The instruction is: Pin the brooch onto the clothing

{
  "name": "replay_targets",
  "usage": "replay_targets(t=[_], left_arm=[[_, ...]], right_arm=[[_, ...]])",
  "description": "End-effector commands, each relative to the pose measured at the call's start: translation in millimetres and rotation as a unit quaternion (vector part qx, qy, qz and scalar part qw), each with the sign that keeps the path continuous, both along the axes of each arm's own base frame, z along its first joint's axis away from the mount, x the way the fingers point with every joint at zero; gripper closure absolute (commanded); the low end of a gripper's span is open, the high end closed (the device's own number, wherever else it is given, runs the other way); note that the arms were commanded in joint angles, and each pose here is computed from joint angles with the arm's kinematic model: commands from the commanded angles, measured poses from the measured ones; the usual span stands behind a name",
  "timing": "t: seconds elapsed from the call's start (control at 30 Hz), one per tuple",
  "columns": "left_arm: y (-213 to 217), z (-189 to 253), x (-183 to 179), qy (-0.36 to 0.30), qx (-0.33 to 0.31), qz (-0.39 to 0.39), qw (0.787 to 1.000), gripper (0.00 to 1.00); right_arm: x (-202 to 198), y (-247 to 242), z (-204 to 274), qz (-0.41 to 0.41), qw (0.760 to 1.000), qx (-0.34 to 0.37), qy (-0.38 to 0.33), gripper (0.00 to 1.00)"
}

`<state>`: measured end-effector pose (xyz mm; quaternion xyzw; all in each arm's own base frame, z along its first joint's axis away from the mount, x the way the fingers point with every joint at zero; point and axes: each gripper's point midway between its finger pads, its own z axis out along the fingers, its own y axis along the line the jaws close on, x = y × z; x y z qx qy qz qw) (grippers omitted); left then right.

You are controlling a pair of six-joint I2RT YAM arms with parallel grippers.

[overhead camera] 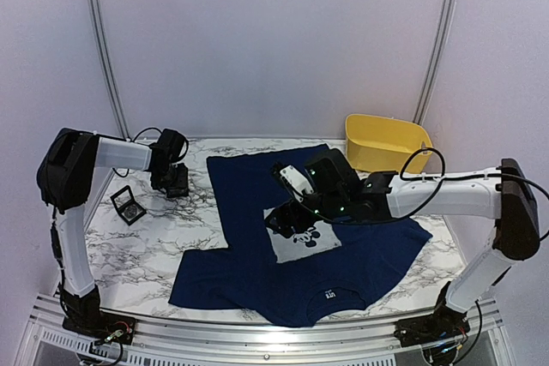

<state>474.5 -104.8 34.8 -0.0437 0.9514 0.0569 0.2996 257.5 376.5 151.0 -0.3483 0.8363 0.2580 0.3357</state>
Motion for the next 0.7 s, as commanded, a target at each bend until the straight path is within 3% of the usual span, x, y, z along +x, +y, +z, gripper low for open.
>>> replay_targets(t=[0.0,0.3,0.67], left_arm=[[1.2,-19.2,-7.1,0.029,-0.005,-0.005,1.0,0.36],[-4.9,-25.5,-7.9,0.037,-0.018,-0.015,0.999,0.38],[-0.8,-22.9,-10.4,0.034,-0.008,-0.015,0.999,0.59]], right_arm=[[5.2,1.7,7.1,-0.001,1.0,0.003,-0.007,0.16],[5.9,2.4,2.5,-0.002,1.0,-0.002,-0.002,0.17],[5.6,5.1,-0.8,0.004,1.0,-0.008,0.003,0.17]])
